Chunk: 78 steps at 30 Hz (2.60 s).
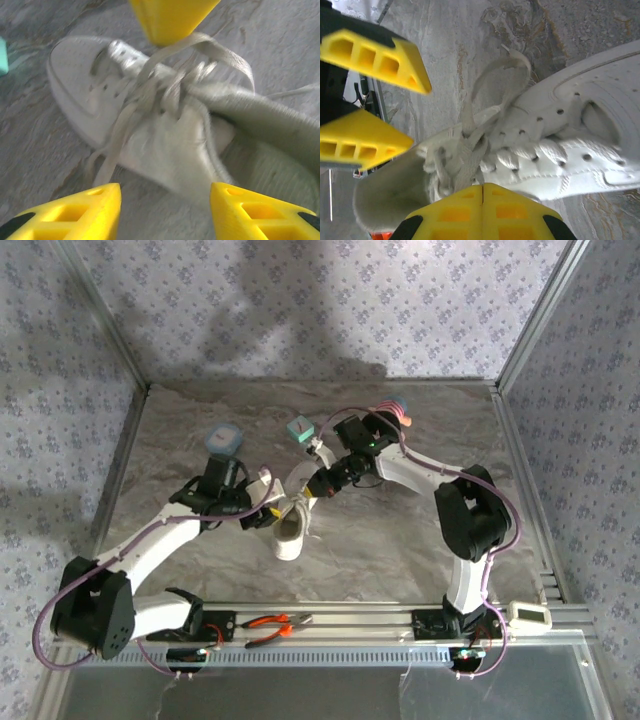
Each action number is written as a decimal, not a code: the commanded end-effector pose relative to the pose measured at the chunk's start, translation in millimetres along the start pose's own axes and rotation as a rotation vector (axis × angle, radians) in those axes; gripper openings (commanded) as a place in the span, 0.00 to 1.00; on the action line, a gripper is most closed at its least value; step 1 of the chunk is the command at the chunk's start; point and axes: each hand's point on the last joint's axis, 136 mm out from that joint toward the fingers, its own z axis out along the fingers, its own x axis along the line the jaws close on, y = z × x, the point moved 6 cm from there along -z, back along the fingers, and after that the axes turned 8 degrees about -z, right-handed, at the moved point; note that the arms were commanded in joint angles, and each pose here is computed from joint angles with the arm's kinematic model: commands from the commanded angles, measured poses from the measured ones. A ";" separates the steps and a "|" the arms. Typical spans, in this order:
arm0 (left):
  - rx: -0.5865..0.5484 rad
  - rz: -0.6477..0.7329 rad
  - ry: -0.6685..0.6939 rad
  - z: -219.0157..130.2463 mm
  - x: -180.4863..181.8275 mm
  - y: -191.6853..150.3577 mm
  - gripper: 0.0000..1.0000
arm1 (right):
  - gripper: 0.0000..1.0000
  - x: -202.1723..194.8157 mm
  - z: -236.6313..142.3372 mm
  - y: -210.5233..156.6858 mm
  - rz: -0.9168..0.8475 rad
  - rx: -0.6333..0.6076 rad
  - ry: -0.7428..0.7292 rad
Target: Tie the shoes
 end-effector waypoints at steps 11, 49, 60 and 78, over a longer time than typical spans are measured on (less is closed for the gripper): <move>0.243 0.004 -0.098 5.4 -15.7 -32.9 0.44 | 0.00 -3.2 1.8 10.2 0.005 0.024 -0.031; 0.117 0.217 0.011 6.6 47.4 -31.6 0.58 | 0.00 -7.8 -0.8 12.9 0.012 0.049 -0.016; 0.088 0.296 -0.045 57.1 64.7 -19.9 0.57 | 0.00 -13.1 1.6 17.7 0.034 0.037 -0.037; 0.081 0.346 -0.176 76.1 39.5 -23.0 0.55 | 0.00 -19.8 1.1 15.0 0.060 0.033 -0.066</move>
